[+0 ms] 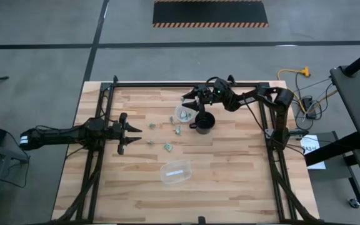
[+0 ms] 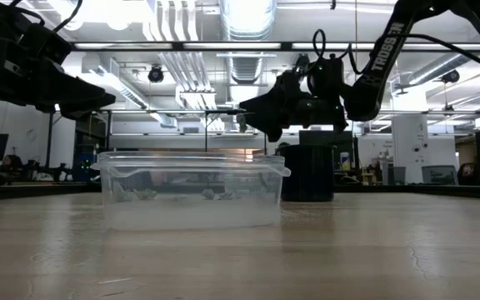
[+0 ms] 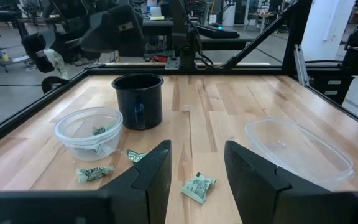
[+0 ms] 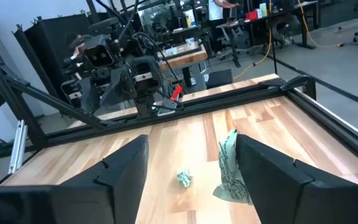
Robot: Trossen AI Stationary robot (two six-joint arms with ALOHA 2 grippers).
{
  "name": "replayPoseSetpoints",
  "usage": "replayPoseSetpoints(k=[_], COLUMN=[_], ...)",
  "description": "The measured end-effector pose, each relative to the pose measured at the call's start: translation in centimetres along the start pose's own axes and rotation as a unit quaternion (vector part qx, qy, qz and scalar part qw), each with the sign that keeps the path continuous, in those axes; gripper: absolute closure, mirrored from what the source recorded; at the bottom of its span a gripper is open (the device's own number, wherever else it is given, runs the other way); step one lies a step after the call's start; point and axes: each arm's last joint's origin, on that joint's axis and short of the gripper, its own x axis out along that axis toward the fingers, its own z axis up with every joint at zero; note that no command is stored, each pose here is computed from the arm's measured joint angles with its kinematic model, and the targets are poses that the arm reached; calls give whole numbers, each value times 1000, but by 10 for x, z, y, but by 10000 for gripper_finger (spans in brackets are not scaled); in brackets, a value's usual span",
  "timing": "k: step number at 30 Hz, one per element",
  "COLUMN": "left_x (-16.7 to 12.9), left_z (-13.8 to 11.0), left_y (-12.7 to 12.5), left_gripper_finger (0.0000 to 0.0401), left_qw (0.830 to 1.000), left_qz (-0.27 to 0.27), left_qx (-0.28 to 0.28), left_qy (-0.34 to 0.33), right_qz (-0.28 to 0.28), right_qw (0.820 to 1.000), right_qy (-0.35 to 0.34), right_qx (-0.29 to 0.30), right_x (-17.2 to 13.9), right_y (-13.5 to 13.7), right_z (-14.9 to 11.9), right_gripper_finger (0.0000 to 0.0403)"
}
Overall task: Pick and place Stevia / Truvia into bins
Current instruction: Put the stevia packet into the top transparent container
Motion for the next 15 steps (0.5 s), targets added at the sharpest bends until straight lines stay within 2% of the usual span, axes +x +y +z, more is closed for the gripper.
replayPoseSetpoints(k=[5,11,15], left_x=[0,0,0], left_z=[0,0,0], left_y=[0,0,0], left_gripper_finger=[269,269,269], left_qw=[1000,1000,1000], left_qz=[0,0,0], left_qx=[0,0,0], left_qy=[0,0,0], right_qz=[-8,-11,-11], right_qw=[1000,998,997], right_qy=[25,54,54], right_qx=[-6,-39,-45], right_x=[-3,-6,-6], right_y=[5,7,7], right_z=[7,8,8], right_gripper_finger=[231,371,390])
